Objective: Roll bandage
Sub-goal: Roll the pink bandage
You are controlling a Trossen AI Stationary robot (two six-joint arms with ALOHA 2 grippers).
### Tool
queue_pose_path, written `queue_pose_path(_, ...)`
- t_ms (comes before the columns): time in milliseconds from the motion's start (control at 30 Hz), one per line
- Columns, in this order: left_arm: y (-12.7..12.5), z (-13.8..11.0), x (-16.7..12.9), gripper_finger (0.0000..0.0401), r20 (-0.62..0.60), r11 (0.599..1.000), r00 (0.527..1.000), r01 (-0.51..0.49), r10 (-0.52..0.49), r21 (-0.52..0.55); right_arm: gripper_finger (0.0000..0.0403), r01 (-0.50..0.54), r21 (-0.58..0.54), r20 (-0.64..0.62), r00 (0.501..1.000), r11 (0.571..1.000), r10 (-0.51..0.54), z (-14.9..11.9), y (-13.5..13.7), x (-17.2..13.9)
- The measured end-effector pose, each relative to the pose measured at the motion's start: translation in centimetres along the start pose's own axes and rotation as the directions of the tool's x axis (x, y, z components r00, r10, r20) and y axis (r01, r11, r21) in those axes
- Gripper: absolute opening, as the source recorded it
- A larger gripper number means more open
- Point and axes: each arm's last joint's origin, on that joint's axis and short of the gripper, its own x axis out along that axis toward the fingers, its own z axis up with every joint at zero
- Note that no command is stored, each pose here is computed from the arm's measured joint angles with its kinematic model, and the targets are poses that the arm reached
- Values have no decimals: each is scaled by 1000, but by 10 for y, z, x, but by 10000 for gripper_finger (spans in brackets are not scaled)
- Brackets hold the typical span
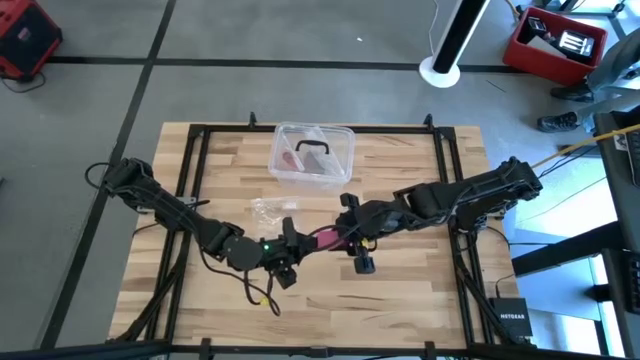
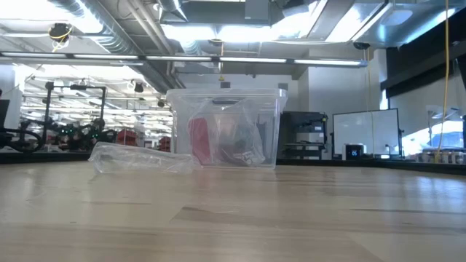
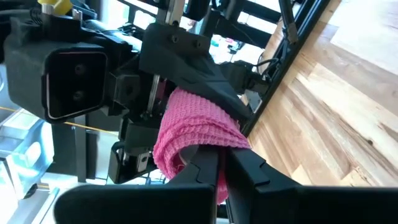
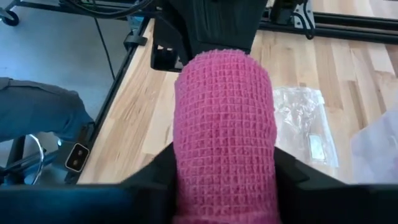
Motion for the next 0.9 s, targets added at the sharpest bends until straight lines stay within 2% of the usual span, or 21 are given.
queue_pose_path(67,0,0,0,4,-2,1000,1000,2,-2,2,120,12,-2,-4,1000,1000,-12,0,0,0)
queue_pose_path(167,0,0,0,4,-2,1000,1000,1,-1,1,128,9,1,-2,1000,1000,-9,0,0,0)
queue_pose_path(233,0,0,0,4,0,1000,1000,0,0,-1,160,-8,23,-6,1000,1000,8,2,0,-3)
queue_pose_path(400,0,0,0,4,-2,1000,1000,0,0,-5,269,-26,26,-55,998,999,28,7,1,-15)
queue_pose_path(533,0,-1,0,4,-10,999,1000,1,-2,-40,311,-11,29,-113,993,1000,14,9,1,-30)
queue_pose_path(600,0,-1,0,4,-9,999,1000,2,-3,-50,310,-4,43,-140,990,999,10,7,1,-31)
queue_pose_path(700,0,-1,0,4,-8,999,1000,3,-4,-52,289,7,40,-184,983,999,0,3,0,-28)
queue_pose_path(900,-1,-1,0,4,-7,999,1000,4,-4,-53,198,34,-14,-196,980,999,-36,2,-1,-20)
